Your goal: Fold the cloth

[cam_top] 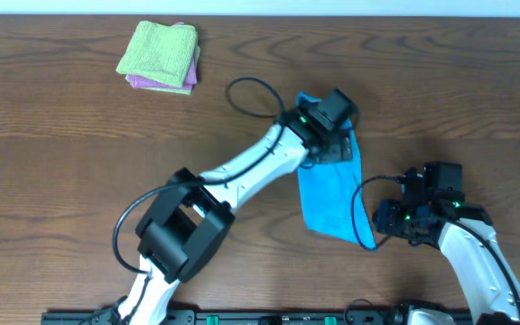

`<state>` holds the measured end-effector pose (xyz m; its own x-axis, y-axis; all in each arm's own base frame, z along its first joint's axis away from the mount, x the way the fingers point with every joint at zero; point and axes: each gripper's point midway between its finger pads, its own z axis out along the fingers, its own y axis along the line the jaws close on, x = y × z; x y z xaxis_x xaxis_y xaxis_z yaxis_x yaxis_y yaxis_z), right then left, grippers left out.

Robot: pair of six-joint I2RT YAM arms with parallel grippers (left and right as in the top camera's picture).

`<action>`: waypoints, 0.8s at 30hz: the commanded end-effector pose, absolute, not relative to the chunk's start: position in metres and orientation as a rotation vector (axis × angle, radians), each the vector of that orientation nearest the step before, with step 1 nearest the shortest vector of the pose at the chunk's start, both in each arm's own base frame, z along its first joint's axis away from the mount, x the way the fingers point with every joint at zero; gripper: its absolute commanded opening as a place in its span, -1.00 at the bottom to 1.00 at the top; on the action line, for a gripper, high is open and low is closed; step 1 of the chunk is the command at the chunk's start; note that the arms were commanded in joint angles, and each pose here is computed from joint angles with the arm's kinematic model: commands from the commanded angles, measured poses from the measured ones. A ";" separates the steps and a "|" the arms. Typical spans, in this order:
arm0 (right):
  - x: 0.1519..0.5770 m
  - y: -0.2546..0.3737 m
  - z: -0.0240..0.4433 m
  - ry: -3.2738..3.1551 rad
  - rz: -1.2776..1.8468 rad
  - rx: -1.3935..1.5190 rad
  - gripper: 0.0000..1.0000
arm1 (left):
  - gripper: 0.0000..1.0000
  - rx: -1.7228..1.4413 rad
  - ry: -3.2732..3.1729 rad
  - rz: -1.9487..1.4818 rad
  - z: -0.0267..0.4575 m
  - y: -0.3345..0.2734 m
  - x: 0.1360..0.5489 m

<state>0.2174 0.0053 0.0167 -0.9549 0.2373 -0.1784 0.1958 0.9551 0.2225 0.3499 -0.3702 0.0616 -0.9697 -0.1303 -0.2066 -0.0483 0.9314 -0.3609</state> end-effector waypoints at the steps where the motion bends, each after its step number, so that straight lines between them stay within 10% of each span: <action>1: 0.217 0.005 0.020 2.888 0.295 0.330 0.04 | 0.98 -0.548 2.942 -0.647 0.039 -0.381 0.347; 10: 0.217 -0.003 0.026 2.863 0.226 0.338 0.04 | 0.60 -0.732 3.055 -0.774 0.006 -0.398 0.335; 15: 0.218 -0.003 0.026 2.862 0.221 0.338 0.04 | -0.21 -0.805 3.114 -0.642 0.000 -0.375 0.327; 24: 0.218 -0.004 0.026 2.858 0.216 0.339 0.05 | -0.67 -0.808 3.118 -0.541 -0.005 -0.353 0.332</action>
<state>0.2190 -0.0028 0.0259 -0.9447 0.2371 -0.2267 0.1982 0.9632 0.1813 0.3263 -0.3620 0.0072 -0.8687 -0.4392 0.2290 -0.4929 0.8117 -0.3134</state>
